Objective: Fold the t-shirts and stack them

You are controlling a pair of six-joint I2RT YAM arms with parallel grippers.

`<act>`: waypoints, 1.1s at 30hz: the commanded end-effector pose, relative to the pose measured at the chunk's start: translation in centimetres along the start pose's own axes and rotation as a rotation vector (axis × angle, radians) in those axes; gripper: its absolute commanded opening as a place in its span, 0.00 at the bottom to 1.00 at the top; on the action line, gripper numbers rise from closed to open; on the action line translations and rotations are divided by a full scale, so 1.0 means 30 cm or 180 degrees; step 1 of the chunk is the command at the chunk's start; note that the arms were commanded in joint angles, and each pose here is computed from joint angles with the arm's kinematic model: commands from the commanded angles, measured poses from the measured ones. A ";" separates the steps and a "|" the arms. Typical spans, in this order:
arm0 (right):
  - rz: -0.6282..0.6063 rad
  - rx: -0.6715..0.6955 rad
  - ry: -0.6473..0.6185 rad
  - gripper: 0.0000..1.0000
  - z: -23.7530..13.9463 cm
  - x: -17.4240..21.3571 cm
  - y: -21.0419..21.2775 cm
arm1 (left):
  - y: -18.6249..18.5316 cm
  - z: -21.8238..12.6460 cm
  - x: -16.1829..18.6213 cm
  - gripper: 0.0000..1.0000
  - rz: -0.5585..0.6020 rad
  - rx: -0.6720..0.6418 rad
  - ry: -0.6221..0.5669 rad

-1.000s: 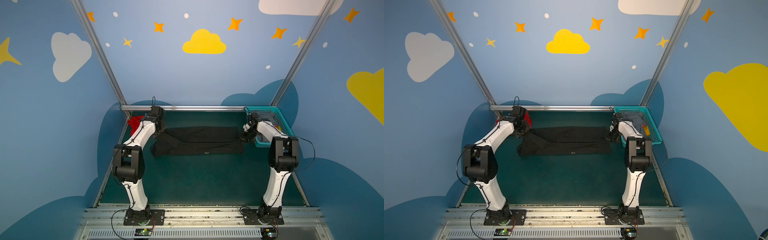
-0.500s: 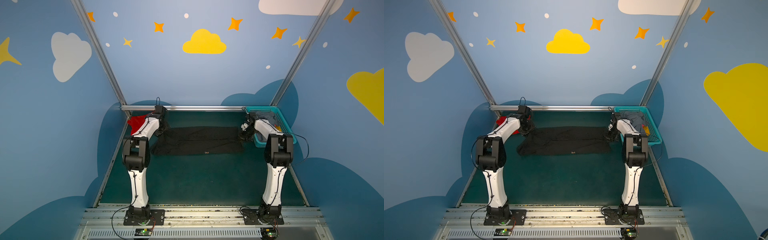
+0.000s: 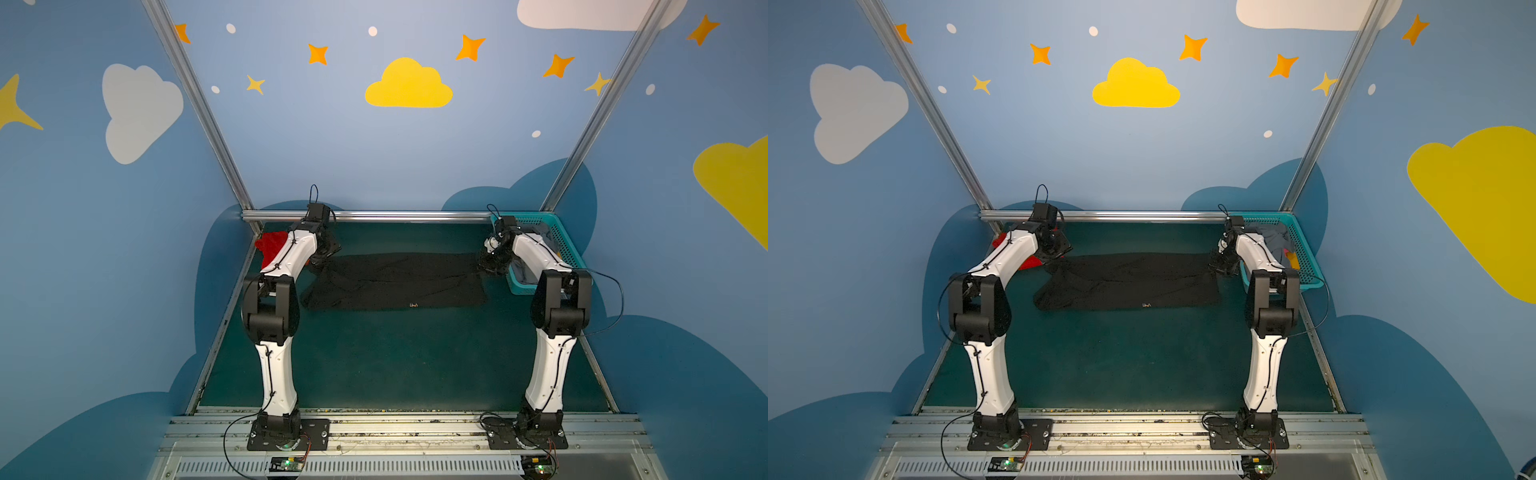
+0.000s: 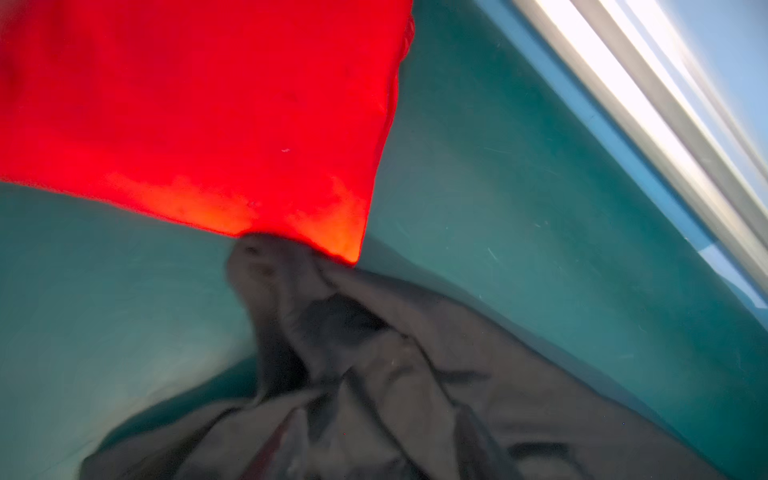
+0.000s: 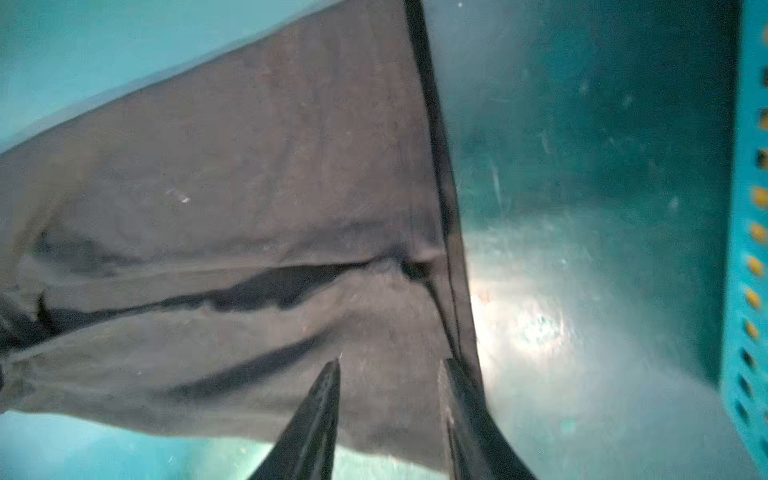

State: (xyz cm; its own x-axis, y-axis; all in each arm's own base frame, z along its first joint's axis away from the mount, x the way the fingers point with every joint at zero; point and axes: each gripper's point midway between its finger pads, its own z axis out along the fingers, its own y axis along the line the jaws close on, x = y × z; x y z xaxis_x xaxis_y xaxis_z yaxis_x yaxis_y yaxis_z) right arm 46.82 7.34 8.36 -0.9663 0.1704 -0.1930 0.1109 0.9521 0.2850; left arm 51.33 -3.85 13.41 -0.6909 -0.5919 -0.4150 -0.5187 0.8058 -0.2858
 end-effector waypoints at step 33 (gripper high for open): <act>-0.0384 -0.0526 -0.0155 0.40 -0.106 0.201 0.252 | -0.037 0.078 0.509 0.53 0.0862 -0.0171 0.0931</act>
State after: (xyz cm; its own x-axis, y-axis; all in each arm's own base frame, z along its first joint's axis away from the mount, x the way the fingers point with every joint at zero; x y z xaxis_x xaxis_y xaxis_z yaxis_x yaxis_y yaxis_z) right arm 41.34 14.38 11.05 -0.9648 0.0711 -0.2531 -0.0338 0.9212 0.3877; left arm 42.45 -13.61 5.62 -0.9096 -0.3583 -0.2106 -0.3319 0.9312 -0.1505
